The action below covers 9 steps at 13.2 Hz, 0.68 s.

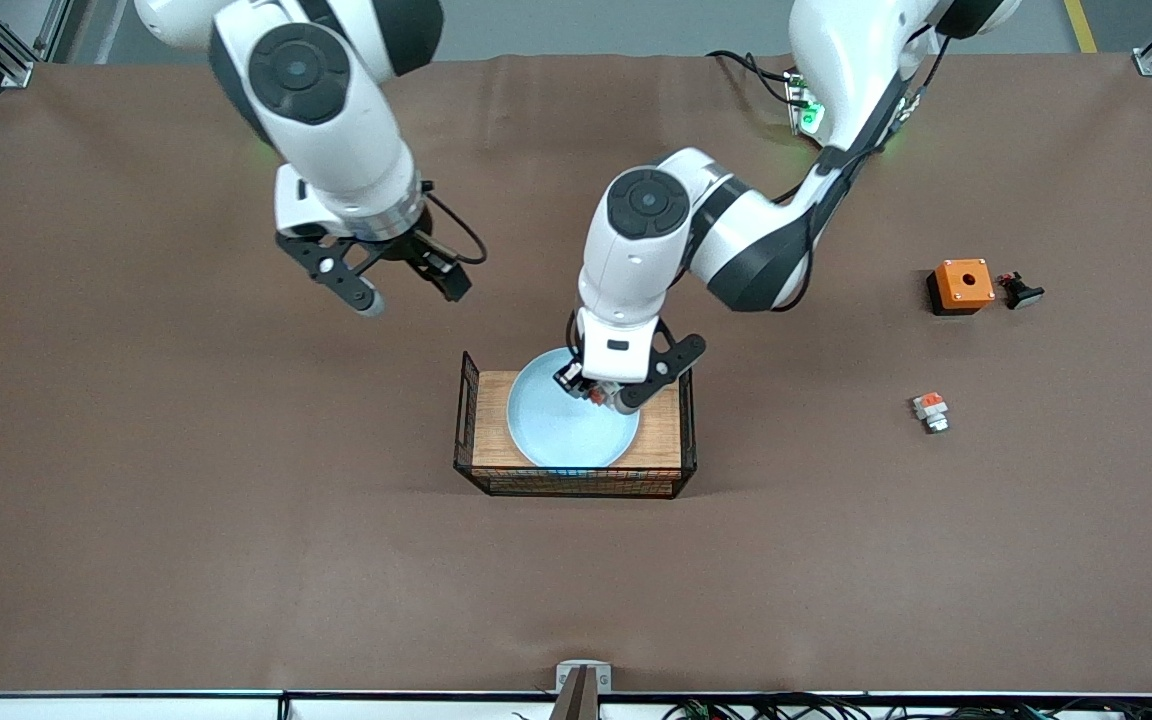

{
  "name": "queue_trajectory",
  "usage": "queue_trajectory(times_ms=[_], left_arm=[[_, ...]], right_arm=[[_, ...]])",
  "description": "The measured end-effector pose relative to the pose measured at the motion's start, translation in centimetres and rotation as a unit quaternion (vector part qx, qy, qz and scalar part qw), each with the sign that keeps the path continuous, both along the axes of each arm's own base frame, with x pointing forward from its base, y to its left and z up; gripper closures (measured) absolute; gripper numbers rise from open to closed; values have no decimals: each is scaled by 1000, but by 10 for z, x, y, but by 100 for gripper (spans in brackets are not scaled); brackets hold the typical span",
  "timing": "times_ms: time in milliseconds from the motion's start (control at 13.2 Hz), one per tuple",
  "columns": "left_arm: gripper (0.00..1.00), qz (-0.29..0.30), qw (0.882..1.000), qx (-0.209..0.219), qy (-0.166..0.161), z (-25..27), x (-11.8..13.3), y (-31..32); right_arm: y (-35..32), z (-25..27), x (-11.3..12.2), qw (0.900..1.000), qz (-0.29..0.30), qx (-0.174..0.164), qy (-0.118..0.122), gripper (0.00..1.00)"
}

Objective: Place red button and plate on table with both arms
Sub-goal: 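Lift the button with the left gripper while the right gripper reaches the plate, then carry the button toward the orange box while the right gripper grips the plate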

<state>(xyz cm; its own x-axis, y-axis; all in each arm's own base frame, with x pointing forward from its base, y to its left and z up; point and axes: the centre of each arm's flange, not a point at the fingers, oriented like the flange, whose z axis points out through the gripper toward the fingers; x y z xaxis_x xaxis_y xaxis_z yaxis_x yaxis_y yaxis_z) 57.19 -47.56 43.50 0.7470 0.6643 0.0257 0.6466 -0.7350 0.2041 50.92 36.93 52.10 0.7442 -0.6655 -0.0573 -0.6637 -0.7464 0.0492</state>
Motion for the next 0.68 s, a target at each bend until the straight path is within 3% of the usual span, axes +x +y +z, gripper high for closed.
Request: queue_trajectory(times_ms=[303, 455, 682], left_arm=[[66, -15, 999, 16, -34, 94, 23, 82], [66, -34, 999, 30, -25, 120, 27, 119], [66, -81, 995, 51, 15, 134, 35, 181]], right_arm=[[45, -35, -4, 996, -90, 3, -22, 1], [64, -54, -4, 990, -138, 7, -32, 1], [80, -82, -1, 986, -164, 9, -40, 1]])
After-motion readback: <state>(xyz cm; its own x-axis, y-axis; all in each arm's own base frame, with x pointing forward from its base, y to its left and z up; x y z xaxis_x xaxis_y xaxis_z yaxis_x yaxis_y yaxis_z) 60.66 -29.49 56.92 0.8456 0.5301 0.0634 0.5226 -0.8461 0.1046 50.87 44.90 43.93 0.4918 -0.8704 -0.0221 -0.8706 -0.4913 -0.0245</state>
